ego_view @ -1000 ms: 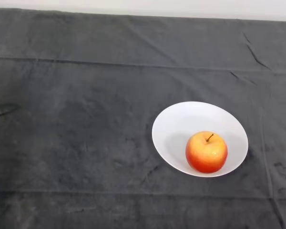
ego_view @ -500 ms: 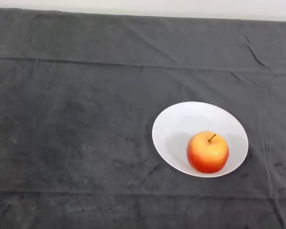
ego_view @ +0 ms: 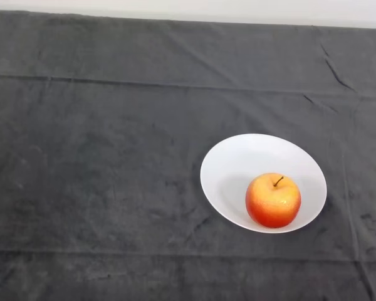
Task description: Move the apple to the plate
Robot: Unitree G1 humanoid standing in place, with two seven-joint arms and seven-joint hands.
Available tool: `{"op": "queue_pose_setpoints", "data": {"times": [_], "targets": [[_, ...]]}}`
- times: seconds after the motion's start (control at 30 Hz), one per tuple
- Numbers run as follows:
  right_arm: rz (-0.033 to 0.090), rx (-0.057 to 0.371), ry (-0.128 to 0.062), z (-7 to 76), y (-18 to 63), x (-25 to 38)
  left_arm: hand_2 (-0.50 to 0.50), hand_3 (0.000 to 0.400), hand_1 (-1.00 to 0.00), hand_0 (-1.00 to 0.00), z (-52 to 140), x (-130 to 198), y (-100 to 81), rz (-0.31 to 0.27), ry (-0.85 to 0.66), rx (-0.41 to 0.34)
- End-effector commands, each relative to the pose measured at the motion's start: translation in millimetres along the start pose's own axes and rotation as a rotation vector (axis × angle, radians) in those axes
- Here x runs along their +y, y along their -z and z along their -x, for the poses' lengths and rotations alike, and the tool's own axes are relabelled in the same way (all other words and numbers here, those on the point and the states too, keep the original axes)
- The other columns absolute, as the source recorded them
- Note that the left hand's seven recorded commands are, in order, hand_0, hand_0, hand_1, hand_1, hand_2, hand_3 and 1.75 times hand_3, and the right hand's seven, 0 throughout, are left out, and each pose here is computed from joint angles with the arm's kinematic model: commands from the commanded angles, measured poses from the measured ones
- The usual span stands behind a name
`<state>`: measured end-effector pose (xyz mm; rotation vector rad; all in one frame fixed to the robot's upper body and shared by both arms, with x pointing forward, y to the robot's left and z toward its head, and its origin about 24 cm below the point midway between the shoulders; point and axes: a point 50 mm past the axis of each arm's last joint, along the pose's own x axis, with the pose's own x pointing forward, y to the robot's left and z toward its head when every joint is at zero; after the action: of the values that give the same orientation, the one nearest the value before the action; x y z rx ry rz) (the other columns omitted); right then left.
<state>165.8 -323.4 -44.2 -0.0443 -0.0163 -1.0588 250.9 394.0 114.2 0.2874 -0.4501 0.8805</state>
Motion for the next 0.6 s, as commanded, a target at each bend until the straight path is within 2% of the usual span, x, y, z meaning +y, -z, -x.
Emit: {"op": "queue_pose_setpoints", "data": {"times": [0.03,0.6], "targets": [[0.026,0.254,-0.034,52.9,39.1,7.6,0.0,0.0,0.0,0.0,-9.2,-5.2,-8.5,0.013,-0.002,-0.043],[0.026,0.254,-0.034,52.9,39.1,7.6,0.0,0.0,0.0,0.0,-7.8,-9.2,-8.0,0.014,0.019,-0.047]]}}
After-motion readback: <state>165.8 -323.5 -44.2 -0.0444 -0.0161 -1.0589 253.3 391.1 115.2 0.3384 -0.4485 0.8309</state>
